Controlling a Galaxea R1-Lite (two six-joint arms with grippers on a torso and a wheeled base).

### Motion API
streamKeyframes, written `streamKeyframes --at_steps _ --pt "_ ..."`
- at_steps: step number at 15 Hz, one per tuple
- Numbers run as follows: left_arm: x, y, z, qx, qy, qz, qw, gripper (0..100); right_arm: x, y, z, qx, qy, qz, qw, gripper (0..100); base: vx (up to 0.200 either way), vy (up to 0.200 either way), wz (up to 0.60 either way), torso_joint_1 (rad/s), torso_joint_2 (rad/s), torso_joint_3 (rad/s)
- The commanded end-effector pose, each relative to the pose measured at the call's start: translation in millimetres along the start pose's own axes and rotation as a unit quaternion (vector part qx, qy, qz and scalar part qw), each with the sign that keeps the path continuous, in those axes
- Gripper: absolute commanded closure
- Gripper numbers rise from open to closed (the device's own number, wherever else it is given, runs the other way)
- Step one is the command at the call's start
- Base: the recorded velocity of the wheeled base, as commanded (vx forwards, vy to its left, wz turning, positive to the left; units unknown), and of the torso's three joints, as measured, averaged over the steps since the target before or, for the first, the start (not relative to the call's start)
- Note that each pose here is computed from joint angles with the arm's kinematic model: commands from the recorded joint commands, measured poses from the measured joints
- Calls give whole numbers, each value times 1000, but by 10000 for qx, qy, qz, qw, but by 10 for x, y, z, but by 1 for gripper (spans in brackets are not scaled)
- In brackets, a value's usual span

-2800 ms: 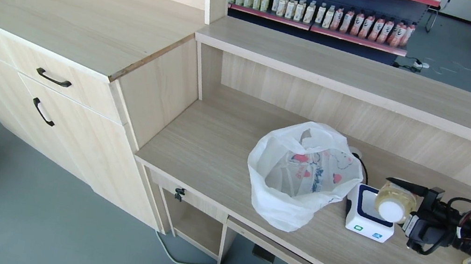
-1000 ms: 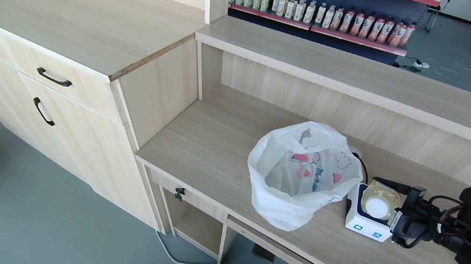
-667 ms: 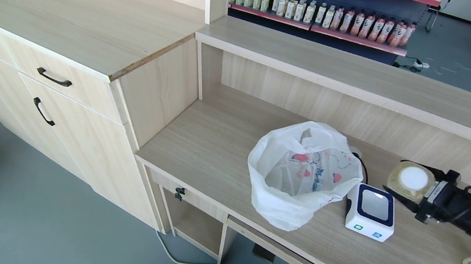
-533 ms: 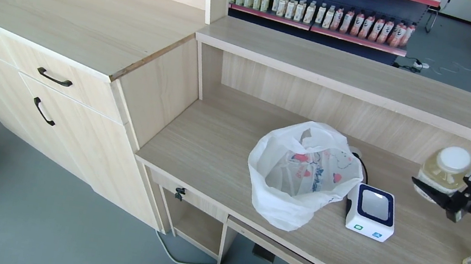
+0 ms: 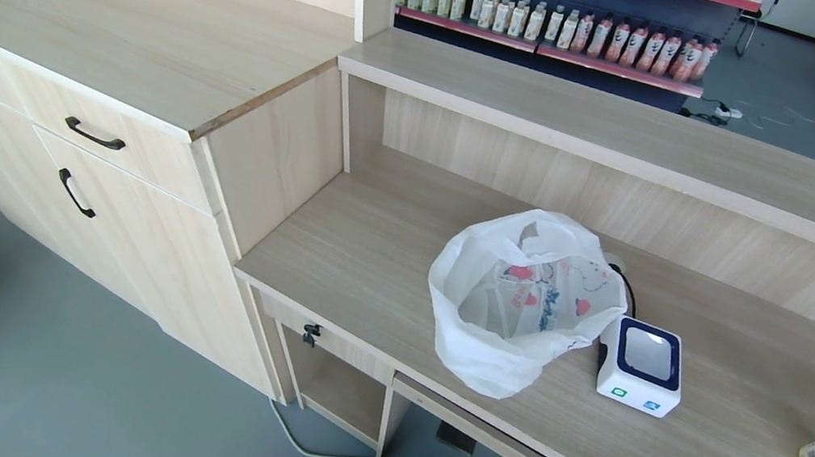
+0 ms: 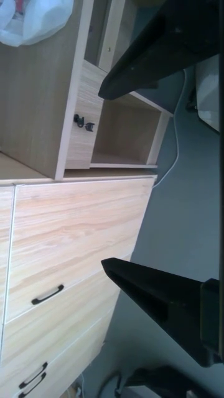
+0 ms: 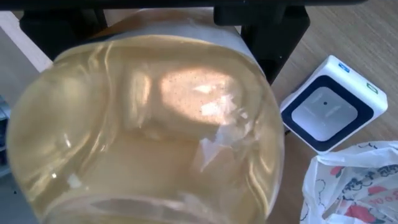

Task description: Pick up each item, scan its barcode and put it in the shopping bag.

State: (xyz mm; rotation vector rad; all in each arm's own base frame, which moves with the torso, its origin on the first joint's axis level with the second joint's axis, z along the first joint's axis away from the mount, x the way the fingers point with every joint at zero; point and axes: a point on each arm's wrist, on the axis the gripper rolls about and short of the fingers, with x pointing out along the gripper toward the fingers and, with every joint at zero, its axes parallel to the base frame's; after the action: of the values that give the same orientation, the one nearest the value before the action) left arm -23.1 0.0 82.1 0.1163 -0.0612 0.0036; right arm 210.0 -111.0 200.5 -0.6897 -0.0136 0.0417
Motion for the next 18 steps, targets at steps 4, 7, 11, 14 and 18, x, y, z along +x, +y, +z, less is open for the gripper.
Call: streamKeyframes --at_steps 4,7,11,14,18 --pt "0 0 -1 1 0 0 10000 0 14 39 126 235 -208 14 9995 100 0 0 300 0 1 0" --pt "0 0 -1 1 0 0 10000 0 276 281 288 529 -244 -64 9983 100 0 0 600 -4 4 4" --pt "0 0 -1 1 0 0 10000 0 775 932 338 1214 -35 269 9922 100 0 0 450 4 1 3" --pt "0 0 -1 1 0 0 10000 0 1093 1341 41 2051 522 851 9736 100 0 0 0 0 0 0" --pt "0 0 1 1 -8 1 10000 0 1470 1498 -198 2656 526 778 9595 100 0 0 0 0 0 0"
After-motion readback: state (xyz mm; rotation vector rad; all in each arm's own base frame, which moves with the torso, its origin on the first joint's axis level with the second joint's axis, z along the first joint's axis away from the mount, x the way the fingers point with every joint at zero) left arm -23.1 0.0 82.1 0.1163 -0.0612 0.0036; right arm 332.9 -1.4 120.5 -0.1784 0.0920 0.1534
